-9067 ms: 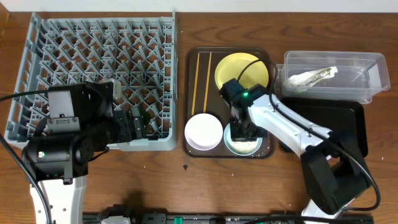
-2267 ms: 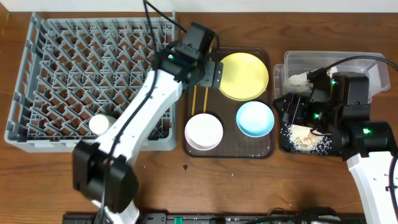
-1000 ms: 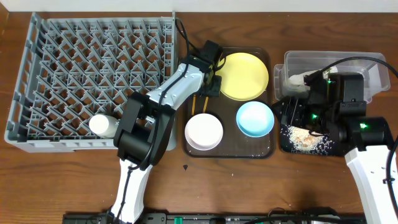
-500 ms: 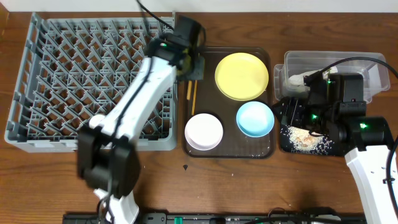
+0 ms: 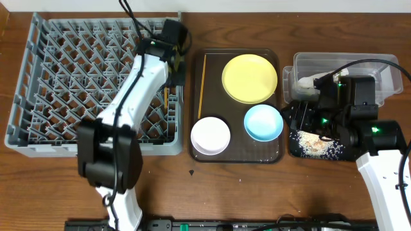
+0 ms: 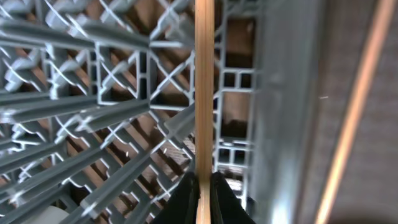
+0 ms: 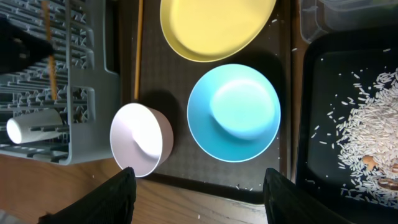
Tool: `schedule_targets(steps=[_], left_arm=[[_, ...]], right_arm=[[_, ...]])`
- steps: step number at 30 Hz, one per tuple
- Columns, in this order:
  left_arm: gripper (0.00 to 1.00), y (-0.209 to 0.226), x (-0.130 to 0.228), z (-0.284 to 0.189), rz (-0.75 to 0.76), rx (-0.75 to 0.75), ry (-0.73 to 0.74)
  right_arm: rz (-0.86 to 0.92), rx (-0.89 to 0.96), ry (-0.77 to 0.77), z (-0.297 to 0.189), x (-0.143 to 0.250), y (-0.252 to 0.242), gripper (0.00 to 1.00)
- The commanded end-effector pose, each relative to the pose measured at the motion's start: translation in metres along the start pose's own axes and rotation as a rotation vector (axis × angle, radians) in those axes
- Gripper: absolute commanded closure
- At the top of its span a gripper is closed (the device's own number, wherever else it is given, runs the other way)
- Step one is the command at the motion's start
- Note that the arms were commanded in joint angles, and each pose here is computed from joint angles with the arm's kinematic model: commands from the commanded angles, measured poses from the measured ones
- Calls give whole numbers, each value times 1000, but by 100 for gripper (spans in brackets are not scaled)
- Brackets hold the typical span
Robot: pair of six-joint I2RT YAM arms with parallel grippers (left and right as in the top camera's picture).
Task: Sort waste into correct bins and load items into the dishwasher
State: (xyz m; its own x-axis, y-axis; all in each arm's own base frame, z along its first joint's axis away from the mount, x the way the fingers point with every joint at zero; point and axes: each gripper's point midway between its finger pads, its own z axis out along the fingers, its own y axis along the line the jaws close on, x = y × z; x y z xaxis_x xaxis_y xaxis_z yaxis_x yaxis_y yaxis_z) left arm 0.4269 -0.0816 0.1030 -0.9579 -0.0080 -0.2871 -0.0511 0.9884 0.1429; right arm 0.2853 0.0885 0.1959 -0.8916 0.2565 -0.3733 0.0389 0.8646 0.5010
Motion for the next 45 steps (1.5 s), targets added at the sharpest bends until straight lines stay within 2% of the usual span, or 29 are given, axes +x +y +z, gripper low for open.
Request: schedule_targets(steps=[1, 7, 12, 16, 17, 22, 25, 37, 44, 45], left_arm=[[85, 1, 2, 4, -9, -8, 13], [83, -2, -8, -26, -22, 50, -44], [83, -32, -19, -67, -18, 237, -128], [83, -63, -23, -77, 99, 268, -195], [78, -71, -22, -75, 129, 267, -198], [72, -92, -22, -36, 202, 154, -195], [65, -102, -21, -9, 212, 144, -169], [63, -122, -11, 75, 226, 120, -92], [64, -123, 3, 100, 236, 105, -34], [67, -125, 5, 101, 237, 117, -29]], right_arm=[[3, -5, -4, -1, -3, 0, 37], [2, -6, -6, -1, -3, 0, 36], [2, -6, -8, -1, -4, 1, 36], [1, -6, -8, -1, -4, 0, 36], [1, -6, -8, -1, -4, 0, 36], [2, -6, -8, -1, -4, 0, 36], [2, -6, -8, -1, -4, 0, 35], [2, -6, -8, -1, -4, 0, 35], [1, -6, -8, -1, -4, 0, 35], [1, -6, -8, -1, -4, 0, 35]])
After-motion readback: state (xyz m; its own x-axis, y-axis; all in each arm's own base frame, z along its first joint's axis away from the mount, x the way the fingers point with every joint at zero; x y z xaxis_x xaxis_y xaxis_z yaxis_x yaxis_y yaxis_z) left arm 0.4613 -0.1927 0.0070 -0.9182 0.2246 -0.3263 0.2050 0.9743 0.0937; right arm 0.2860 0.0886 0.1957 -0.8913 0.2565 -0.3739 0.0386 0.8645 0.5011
